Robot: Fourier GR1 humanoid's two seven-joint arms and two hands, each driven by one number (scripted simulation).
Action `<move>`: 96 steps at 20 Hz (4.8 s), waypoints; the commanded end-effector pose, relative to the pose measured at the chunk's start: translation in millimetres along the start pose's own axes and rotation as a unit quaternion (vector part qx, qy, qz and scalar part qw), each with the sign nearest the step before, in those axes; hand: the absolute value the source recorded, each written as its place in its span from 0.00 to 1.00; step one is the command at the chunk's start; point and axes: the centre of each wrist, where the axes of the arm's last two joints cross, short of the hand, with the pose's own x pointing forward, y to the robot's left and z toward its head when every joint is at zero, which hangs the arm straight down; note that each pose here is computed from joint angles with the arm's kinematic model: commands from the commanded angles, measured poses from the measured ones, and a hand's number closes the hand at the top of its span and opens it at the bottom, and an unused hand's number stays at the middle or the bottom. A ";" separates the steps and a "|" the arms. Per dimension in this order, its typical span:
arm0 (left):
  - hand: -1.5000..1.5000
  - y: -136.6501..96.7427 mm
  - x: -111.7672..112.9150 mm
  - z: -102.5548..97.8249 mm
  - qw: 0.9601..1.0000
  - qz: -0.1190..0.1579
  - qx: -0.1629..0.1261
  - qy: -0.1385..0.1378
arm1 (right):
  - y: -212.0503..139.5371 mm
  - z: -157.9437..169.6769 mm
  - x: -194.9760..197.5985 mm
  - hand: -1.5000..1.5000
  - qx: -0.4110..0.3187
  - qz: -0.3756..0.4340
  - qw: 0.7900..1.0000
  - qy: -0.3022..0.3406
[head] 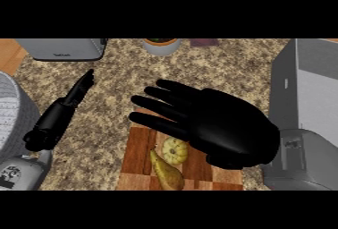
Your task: Pick the squash from the cutting board and place it in the cardboard box
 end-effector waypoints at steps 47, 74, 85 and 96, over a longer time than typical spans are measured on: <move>0.50 19.1 -4.9 0.4 1.000 0.001 -0.004 -0.013 | 181.2 -70.4 112.9 0.00 0.308 0.338 0.866 0.205; 0.50 9.1 1.4 -20.5 1.000 0.003 0.003 -0.010 | 209.4 -54.8 44.1 0.00 0.345 0.320 0.859 0.202; 0.50 16.7 0.4 -9.1 1.000 0.000 -0.003 -0.018 | 215.3 -67.5 31.4 1.00 0.288 0.355 0.886 0.081; 0.50 22.5 -10.2 7.5 1.000 0.003 0.019 0.006 | 183.9 62.6 3.4 1.00 0.077 0.016 0.993 0.085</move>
